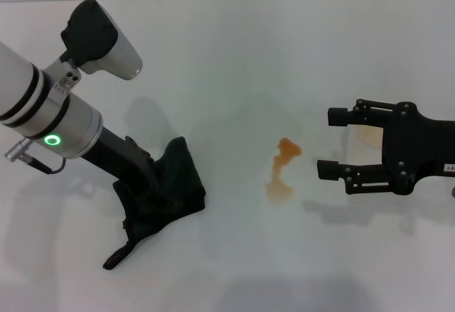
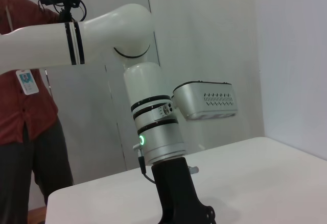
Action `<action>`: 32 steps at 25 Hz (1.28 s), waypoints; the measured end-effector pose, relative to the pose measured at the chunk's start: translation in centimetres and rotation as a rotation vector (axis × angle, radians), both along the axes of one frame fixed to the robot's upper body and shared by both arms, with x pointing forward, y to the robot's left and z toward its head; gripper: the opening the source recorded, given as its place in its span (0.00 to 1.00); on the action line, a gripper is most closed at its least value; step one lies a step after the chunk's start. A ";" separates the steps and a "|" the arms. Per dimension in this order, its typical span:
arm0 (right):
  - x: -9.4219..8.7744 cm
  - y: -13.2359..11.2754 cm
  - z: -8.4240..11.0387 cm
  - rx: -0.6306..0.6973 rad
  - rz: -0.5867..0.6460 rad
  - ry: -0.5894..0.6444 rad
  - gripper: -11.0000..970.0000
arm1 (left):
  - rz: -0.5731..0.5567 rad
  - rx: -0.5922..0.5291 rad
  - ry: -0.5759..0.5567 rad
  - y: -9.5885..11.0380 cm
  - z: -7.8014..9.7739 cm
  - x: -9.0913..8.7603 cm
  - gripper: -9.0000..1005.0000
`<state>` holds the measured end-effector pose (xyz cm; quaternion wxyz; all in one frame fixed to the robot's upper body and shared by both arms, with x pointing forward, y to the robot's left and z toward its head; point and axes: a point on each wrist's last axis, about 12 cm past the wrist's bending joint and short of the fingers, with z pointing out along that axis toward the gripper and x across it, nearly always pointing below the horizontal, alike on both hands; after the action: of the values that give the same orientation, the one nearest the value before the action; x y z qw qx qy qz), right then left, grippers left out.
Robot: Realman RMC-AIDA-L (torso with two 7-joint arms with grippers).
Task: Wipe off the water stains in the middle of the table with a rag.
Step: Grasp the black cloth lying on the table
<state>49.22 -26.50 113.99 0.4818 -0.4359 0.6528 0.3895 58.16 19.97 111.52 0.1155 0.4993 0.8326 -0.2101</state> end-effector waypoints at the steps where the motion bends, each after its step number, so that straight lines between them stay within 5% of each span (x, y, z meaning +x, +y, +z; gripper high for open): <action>1: 0.0 0.0 0.0 0.000 0.000 0.000 0.86 | 0.000 0.000 0.000 0.0 0.0 0.0 0.74; 8: 0.0 0.0 0.0 0.000 0.000 0.001 0.86 | -0.001 0.000 -0.003 0.1 0.0 0.0 0.72; 14: -0.1 0.0 0.0 0.001 0.000 0.001 0.86 | 0.006 0.005 -0.009 0.2 0.0 0.1 0.50; 32: -0.1 0.2 0.1 0.014 0.008 -0.004 0.86 | 0.011 0.010 0.004 0.3 -0.1 0.0 0.43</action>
<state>49.13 -26.35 114.10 0.4844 -0.4361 0.6473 0.3952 58.18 20.25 111.44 0.1125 0.4951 0.8366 -0.2060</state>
